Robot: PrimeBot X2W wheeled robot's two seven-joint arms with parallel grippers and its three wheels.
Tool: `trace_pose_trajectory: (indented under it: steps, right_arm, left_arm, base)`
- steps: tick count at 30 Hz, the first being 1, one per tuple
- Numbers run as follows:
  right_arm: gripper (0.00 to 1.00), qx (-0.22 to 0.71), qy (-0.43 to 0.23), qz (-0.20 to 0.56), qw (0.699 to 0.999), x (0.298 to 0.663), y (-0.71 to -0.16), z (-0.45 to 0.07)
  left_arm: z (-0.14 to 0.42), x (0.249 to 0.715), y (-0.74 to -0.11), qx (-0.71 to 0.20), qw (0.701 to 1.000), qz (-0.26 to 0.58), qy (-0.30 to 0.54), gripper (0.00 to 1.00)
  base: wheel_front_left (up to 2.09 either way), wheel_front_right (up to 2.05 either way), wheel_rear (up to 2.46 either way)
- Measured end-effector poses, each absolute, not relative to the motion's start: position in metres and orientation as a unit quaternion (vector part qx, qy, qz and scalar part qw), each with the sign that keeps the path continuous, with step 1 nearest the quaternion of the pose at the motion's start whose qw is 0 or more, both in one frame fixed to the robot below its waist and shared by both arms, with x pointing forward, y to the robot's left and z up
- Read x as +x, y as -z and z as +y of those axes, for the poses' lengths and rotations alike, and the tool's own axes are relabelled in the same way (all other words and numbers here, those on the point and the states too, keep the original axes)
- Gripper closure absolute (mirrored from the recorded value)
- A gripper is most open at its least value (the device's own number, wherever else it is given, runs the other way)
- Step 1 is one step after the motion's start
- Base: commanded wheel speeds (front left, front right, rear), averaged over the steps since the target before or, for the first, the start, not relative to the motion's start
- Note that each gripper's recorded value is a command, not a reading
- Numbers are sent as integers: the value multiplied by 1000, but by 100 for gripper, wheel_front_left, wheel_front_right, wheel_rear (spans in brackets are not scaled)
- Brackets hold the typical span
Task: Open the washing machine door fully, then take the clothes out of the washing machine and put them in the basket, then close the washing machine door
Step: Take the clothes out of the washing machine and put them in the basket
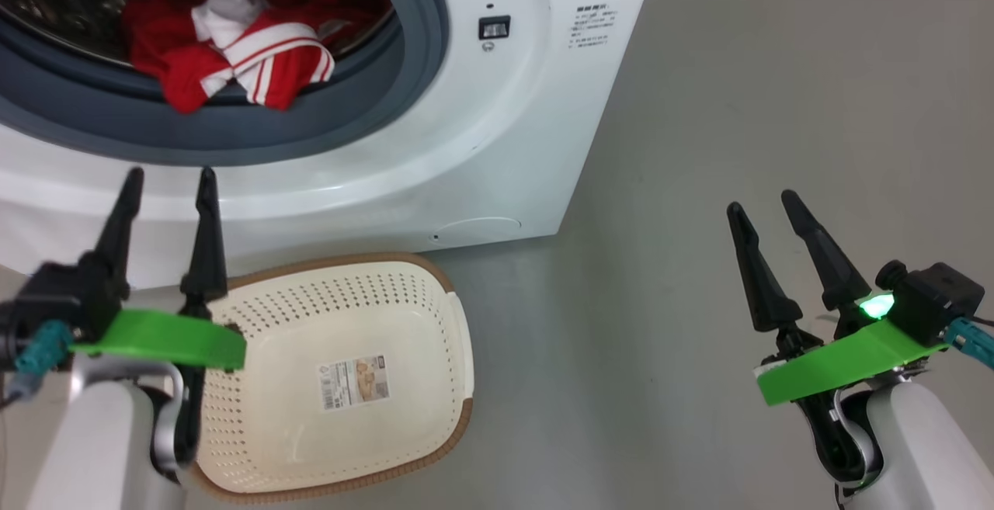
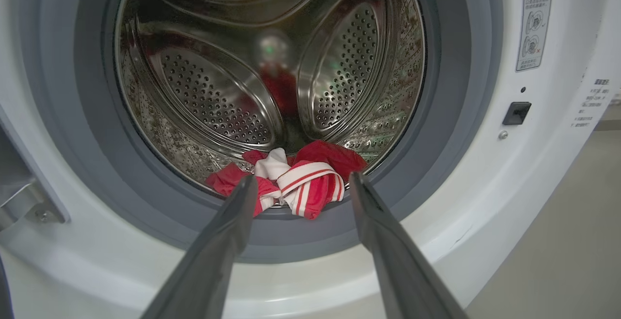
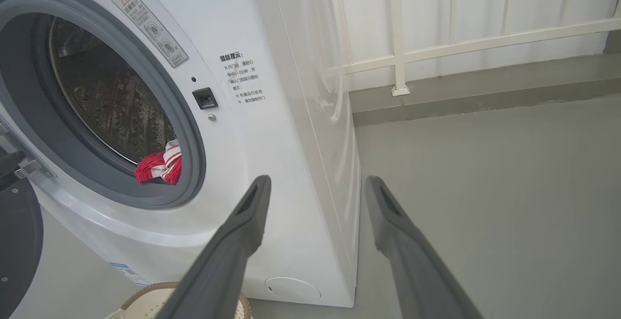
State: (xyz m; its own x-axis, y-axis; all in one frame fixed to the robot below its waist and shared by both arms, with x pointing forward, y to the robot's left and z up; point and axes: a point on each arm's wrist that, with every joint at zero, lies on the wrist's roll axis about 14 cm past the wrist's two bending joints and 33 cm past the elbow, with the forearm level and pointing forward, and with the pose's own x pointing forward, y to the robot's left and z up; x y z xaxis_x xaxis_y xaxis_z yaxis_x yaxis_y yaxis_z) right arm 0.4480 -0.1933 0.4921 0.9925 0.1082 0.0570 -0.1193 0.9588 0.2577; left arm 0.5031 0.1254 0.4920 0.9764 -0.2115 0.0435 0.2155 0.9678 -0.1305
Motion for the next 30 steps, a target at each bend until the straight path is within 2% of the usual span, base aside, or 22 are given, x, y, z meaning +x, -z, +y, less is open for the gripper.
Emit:
trace_pose_trajectory:
  steps: [17,30]
  right_arm:
    - [0,135,-36,-8,990,463,-473,-203]
    - [0,137,-25,10,990,477,-451,-205]
  left_arm:
    - [101,586,-492,-72,989,-11,132,0]
    - [85,651,-452,-83,986,58,129,0]
  base:
    - [0,0,0]
    - [0,0,0]
